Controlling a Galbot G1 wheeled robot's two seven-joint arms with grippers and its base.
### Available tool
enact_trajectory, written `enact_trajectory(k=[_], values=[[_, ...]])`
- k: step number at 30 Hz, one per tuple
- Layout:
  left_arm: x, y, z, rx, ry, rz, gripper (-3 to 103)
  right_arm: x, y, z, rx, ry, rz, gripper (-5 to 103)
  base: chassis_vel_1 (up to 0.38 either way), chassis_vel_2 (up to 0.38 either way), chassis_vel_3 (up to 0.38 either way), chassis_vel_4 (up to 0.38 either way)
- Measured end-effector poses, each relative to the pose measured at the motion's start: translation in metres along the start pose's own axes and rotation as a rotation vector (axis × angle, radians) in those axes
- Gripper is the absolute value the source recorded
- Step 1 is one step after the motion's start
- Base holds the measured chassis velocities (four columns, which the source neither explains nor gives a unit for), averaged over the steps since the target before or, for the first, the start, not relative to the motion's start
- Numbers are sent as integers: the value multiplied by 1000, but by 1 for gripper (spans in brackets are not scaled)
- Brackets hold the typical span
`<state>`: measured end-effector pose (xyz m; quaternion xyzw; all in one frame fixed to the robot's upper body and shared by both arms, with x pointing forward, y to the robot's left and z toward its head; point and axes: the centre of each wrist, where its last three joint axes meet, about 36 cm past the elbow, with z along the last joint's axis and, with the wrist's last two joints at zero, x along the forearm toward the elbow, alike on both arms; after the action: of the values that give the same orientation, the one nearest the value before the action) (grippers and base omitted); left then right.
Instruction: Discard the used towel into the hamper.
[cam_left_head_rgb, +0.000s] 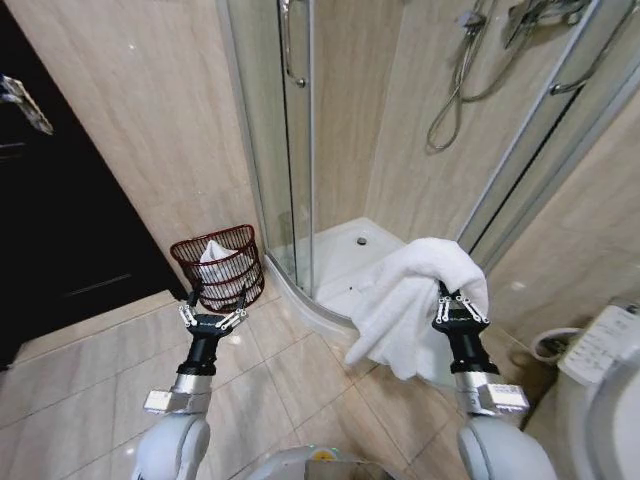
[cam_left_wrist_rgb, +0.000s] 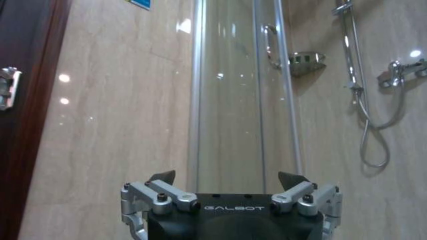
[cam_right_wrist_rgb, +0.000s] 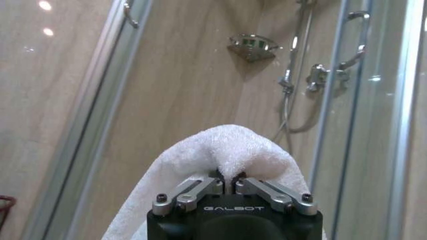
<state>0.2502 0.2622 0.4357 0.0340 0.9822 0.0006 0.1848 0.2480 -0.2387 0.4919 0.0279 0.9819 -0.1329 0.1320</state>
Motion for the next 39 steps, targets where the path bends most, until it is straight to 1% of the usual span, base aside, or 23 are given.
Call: enact_trajectory(k=[9,25,31,39], values=[[3,0,0,-4,3,-4,100,0,4,3,-6,0,-22,5,107,95,-6,3],[2,1,-1,-9,-13,-10,100,-3,11,-2,-11,-15,-47,5,163,164,44,47],[2,1,2,-9,-13,-21,100,-5,13,0,-16,-14,-51,5,168,141,22,27],[0,1,8,-8,-27,-46,100,-11,17,5,-33,-12,-59,5,56,69,-41,-55]])
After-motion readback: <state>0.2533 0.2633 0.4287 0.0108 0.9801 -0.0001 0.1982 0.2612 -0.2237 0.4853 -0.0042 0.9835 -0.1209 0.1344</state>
